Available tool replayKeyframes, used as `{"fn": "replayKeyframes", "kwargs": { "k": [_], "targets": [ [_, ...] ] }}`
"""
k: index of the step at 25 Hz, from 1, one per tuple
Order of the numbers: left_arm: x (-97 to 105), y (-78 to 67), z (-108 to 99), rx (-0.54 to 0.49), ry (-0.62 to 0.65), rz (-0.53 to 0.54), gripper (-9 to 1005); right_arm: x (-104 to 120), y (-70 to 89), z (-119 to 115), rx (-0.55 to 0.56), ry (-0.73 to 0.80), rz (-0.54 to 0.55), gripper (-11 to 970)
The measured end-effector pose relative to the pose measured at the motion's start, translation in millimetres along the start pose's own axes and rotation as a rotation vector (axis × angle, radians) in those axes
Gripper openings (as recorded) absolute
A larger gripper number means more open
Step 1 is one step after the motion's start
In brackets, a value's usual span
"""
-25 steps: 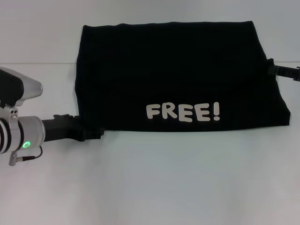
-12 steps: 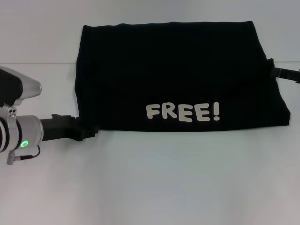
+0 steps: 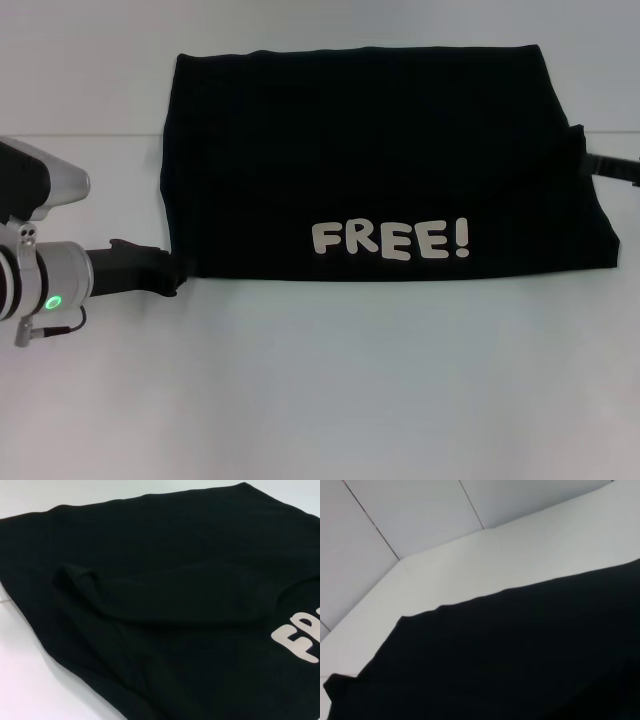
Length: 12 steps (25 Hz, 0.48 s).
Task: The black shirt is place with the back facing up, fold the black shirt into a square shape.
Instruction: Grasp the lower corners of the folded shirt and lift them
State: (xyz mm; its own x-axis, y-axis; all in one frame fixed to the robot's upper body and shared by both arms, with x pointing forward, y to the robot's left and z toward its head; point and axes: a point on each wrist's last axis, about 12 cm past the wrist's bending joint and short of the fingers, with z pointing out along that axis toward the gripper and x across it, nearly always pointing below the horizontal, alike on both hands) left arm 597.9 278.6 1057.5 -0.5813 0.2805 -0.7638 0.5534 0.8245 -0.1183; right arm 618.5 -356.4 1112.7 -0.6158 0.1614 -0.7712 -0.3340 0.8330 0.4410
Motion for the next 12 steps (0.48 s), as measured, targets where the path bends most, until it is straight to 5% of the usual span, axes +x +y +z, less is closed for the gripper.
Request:
{"fn": "replayKeyframes", "kwargs": {
  "k": [7, 12],
  "targets": [
    [-1, -0.3, -1, 0.008, 0.0, 0.003, 60, 7, -10.6, -2, 0.094, 0.132, 0.011, 765],
    [-1, 1.2, -3, 0.015, -0.002, 0.005, 23, 10, -11.7, 2, 0.124, 0.163, 0.002, 760]
  ]
}}
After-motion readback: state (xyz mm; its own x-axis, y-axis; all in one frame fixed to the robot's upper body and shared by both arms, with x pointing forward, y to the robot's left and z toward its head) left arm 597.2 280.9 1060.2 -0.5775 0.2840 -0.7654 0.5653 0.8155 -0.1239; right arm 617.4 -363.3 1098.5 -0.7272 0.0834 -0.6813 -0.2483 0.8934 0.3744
